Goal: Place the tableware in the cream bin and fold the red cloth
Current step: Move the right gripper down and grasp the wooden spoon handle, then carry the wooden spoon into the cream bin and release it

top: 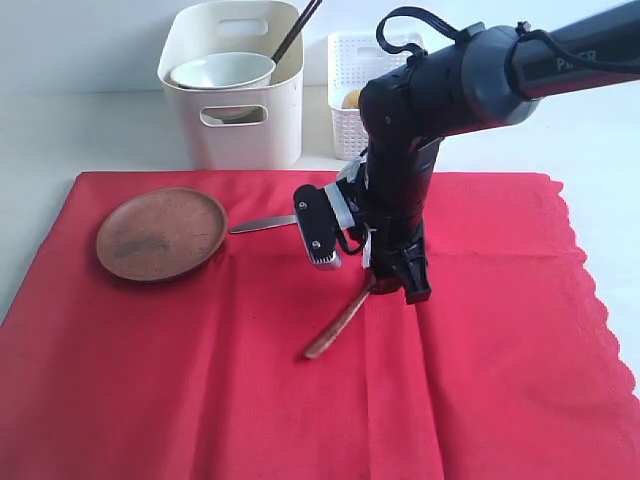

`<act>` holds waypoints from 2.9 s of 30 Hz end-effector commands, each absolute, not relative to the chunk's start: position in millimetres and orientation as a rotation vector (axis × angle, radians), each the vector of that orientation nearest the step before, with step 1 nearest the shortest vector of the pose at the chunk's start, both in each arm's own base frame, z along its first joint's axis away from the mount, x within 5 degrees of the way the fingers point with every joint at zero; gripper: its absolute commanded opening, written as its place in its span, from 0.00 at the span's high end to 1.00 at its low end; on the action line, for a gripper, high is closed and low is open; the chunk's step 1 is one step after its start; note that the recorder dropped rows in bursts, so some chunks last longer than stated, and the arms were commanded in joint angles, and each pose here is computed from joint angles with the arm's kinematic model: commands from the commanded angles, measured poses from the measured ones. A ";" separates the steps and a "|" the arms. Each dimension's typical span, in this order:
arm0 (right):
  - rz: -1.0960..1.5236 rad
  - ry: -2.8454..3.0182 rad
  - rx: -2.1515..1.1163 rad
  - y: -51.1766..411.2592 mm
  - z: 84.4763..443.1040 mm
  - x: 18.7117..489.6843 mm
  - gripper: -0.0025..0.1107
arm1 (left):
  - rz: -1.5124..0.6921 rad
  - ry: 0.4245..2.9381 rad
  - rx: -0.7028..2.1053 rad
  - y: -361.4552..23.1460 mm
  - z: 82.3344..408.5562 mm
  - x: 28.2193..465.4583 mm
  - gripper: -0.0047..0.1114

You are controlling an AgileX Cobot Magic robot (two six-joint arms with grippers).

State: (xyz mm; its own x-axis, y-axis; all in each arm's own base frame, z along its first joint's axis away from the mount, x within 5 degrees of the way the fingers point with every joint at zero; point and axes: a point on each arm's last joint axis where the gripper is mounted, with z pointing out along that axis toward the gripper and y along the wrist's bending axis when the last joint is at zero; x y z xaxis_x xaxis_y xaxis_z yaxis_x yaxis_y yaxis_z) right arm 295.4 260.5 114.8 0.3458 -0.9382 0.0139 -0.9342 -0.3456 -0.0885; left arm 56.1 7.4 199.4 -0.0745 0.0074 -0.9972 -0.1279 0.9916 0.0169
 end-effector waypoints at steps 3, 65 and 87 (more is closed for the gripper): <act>-0.106 1.730 -2.519 262.4 108.7 297.8 0.77 | 0.103 1.636 -0.104 7.4 199.1 55.8 0.95; 0.606 1.579 -0.437 372.7 170.5 423.3 0.97 | 0.103 1.636 -0.104 7.4 199.1 55.8 0.95; 0.620 1.753 -0.477 370.6 208.3 420.1 0.35 | 0.103 1.636 -0.104 7.4 199.1 55.8 0.95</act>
State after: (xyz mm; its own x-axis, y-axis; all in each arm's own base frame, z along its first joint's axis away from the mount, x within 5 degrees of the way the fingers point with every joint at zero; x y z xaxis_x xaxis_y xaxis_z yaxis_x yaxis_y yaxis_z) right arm 422.6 375.5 170.3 -0.2630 -0.0103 -0.9647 -0.6016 0.7835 0.1557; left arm 56.1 7.4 199.4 -0.0745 0.0074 -0.9972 -0.1279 0.9916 0.0169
